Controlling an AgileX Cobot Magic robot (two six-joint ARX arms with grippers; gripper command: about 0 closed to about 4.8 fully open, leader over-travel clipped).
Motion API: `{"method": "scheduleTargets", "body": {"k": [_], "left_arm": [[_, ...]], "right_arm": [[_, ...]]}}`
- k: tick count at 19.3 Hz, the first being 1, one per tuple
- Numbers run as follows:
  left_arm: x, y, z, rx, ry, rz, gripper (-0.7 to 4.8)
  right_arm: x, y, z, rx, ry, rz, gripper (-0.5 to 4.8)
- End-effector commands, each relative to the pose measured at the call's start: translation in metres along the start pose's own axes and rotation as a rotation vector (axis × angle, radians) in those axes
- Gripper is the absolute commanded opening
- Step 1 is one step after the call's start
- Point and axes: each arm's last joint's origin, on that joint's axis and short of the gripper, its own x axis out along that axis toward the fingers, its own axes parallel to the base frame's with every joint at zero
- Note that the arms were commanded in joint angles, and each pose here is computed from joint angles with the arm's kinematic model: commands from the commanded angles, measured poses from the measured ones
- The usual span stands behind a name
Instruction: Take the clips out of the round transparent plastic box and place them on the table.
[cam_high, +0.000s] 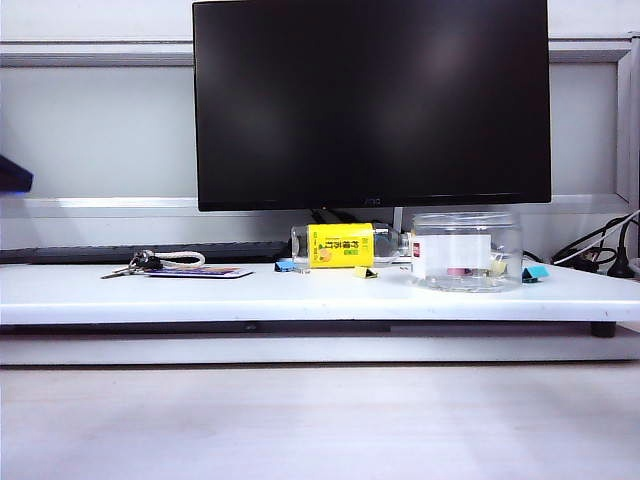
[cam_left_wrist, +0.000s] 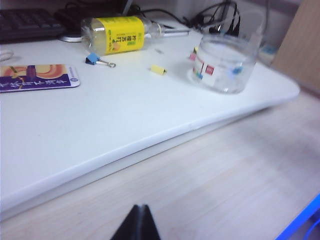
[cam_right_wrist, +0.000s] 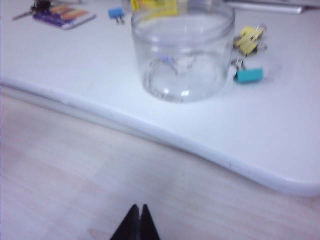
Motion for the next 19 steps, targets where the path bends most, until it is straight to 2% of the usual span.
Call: {"method": "scheduleTargets", "body": {"k": [1, 5, 8, 16, 19], "left_arm": [[0.000, 0.000, -0.001, 0.030, 0.014, 0.001, -0.06], [0.002, 0.003, -0.016, 0.057, 0.091, 0.027, -0.06], [0.004, 0.003, -0.030, 0.048, 0.149, -0.013, -0.06], [0.004, 0.003, -0.030, 0.034, 0.147, -0.023, -0.05], [0.000, 0.002, -0.024, 0.037, 0.067, -0.031, -0.05]], "right_arm": [[0.001, 0.000, -0.001, -0.003, -0.004, -0.004, -0.01], [0.001, -0.001, -0.001, -0.032, -0.004, -0.015, -0.01], [0.001, 0.000, -0.001, -0.032, -0.004, -0.014, -0.01], [0.001, -0.001, -0.001, -0.032, -0.005, -0.018, 0.00], [0.000, -0.001, -0.001, -0.032, -0.005, -0.021, 0.00]]}}
